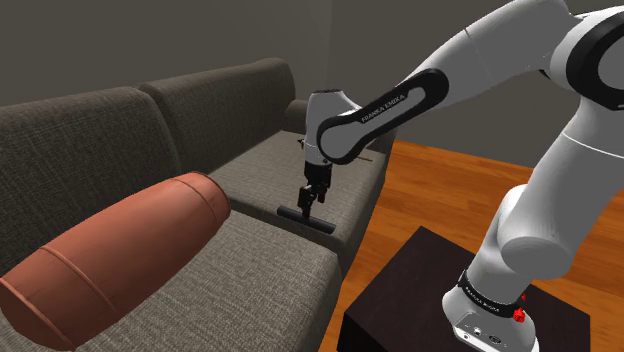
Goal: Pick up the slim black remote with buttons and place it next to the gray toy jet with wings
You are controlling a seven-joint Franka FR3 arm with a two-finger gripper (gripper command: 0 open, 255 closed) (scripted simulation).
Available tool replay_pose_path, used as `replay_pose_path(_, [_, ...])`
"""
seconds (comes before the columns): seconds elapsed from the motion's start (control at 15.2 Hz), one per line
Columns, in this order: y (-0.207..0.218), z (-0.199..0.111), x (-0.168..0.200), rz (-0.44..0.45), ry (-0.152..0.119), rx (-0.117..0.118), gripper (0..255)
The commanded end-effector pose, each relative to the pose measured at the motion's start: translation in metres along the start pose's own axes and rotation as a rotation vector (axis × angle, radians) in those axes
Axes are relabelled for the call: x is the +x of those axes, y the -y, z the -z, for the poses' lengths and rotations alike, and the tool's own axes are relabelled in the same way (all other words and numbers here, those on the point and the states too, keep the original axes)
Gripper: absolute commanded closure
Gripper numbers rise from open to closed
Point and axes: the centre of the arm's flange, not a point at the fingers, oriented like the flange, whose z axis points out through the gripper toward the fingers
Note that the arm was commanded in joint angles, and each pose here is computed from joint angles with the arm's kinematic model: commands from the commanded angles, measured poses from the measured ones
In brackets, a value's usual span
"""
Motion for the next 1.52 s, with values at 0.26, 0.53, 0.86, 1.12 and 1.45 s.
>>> replay_pose_path(0.26, [0.001,-0.031,0.001,0.003,-0.001,0.000,0])
replay_pose_path(0.53, [0.001,-0.040,0.001,0.003,-0.001,0.000,0])
replay_pose_path(0.86, [0.001,-0.040,0.001,0.003,-0.001,0.000,0])
replay_pose_path(1.12, [0.002,-0.040,0.001,0.003,-0.001,0.000,255])
replay_pose_path(1.45, [0.002,-0.041,-0.001,0.003,-0.001,0.000,255])
